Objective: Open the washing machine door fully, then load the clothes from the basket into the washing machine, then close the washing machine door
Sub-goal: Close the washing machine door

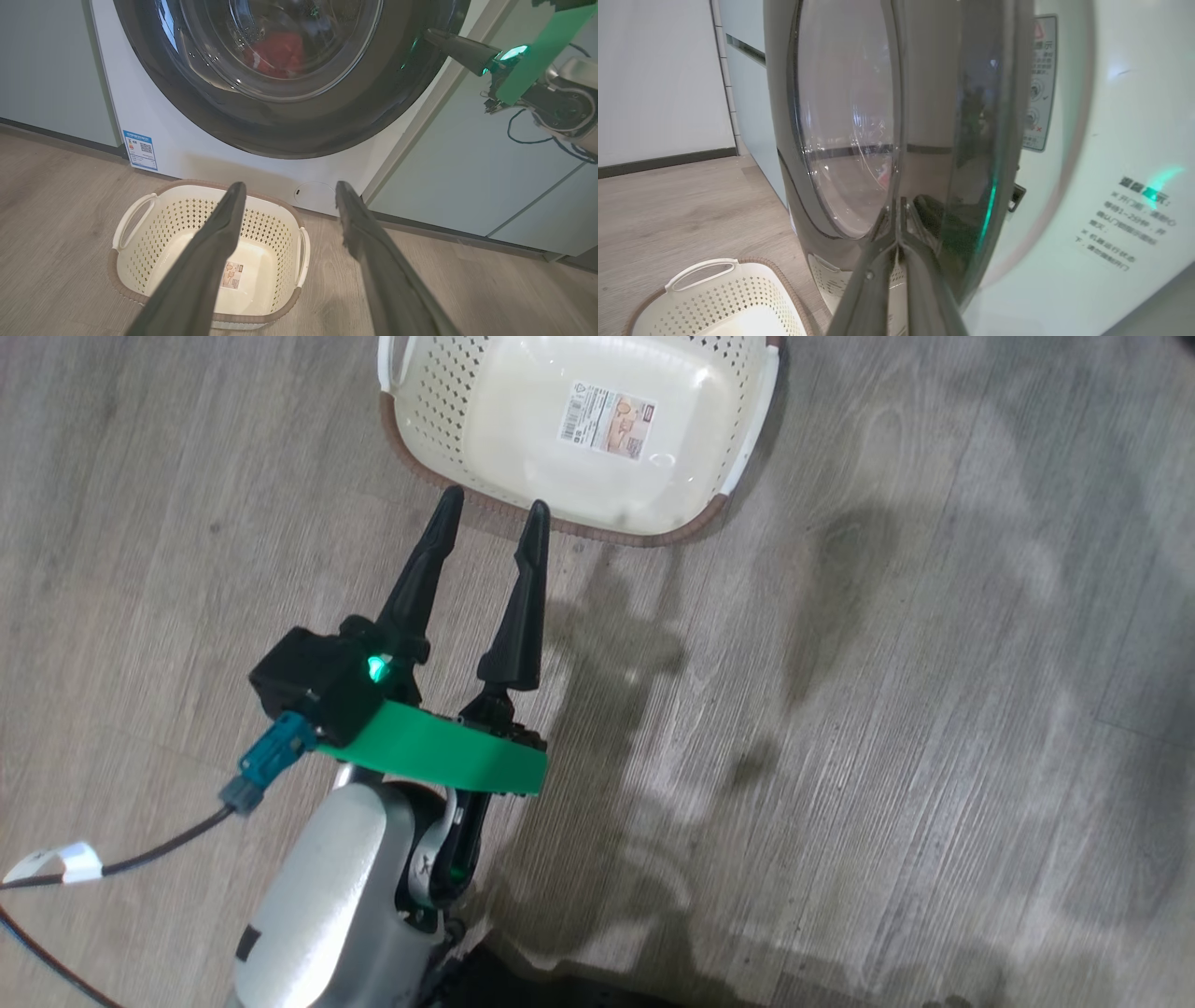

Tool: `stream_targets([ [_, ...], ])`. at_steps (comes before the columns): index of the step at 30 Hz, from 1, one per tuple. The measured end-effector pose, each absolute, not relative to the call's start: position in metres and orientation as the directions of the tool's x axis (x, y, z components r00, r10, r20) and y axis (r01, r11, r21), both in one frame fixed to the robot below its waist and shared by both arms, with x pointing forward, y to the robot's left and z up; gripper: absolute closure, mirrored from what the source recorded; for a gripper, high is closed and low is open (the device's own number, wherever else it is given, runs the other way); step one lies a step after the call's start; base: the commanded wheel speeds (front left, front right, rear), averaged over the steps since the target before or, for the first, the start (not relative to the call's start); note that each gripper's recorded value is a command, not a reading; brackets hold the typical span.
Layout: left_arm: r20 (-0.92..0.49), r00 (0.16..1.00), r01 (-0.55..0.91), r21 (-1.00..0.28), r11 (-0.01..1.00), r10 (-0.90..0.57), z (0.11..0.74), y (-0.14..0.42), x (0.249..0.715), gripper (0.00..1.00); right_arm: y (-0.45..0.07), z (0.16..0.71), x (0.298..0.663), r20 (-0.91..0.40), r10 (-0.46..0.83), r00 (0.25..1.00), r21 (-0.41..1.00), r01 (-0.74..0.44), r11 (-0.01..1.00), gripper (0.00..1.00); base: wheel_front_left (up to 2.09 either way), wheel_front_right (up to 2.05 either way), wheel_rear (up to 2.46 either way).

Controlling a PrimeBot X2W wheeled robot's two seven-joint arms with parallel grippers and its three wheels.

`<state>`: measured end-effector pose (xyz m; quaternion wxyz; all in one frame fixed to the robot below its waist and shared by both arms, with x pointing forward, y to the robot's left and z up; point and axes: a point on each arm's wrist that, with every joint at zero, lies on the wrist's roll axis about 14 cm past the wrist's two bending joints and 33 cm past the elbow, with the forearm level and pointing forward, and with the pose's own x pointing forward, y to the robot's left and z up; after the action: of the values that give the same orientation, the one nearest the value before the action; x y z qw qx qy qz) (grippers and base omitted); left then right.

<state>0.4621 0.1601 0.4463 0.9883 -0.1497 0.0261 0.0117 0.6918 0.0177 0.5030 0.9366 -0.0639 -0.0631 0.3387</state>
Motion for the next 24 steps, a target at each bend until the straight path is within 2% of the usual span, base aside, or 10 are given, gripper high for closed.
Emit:
stream_targets([
  [13, -0.072, 0.996, -0.075, -0.288, 0.955, 0.056, 0.442, 0.175, 0.46, 0.0, -0.005, 0.497, 0.738, 0.001, 0.532, 0.847, -0.144, -0.526, 0.838, 1.0, 0.0, 0.0, 0.0],
  [24, -0.072, 0.995, -0.092, -0.28, 0.956, 0.075, 0.444, 0.18, 0.459, 0.0, -0.001, 0.488, 0.741, -0.037, 0.503, 0.863, -0.111, -0.504, 0.857, 1.0, 0.0, 0.0, 0.0],
])
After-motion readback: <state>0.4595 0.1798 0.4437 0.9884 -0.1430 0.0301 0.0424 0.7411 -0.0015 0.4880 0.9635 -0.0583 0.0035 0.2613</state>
